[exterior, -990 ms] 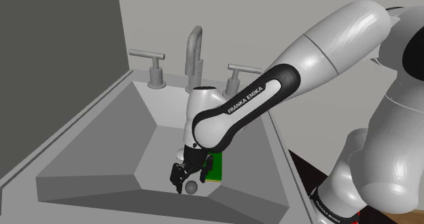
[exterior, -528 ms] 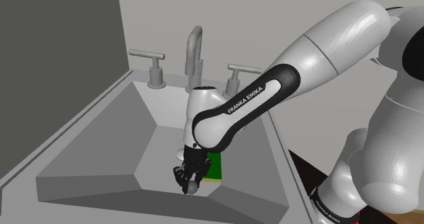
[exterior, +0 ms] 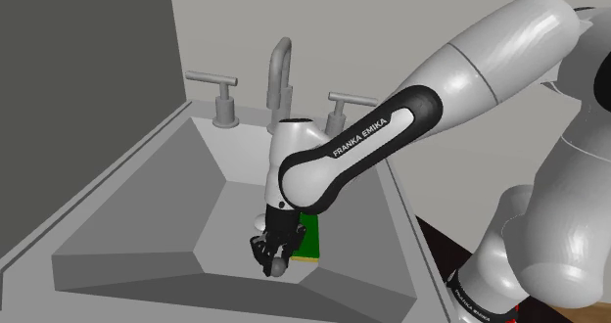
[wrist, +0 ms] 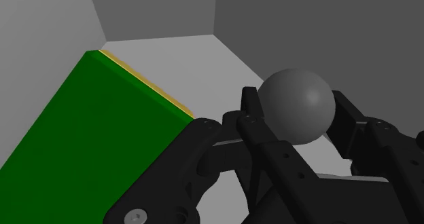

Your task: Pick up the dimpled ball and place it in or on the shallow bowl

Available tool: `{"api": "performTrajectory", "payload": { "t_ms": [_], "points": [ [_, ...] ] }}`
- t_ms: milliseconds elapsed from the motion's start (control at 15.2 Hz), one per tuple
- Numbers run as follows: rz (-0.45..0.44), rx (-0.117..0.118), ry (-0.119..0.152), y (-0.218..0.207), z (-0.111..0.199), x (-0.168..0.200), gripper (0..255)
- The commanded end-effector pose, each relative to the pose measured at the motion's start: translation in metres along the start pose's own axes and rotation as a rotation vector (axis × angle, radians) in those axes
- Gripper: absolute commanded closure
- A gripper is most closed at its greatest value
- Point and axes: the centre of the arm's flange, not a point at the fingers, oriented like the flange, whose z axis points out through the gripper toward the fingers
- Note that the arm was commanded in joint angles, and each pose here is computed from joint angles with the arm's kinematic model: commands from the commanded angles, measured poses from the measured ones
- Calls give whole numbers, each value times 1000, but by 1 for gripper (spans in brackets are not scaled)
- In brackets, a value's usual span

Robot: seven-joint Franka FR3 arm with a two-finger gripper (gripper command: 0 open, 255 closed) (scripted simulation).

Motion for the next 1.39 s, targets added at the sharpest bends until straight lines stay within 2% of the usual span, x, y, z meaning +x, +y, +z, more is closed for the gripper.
{"api": "performTrajectory", "payload": {
  "t_ms": [0,1320],
  "points": [
    [0,0,0,-3,-11,-2,255],
    [0,0,0,-25,-110,-29,255]
  ]
}}
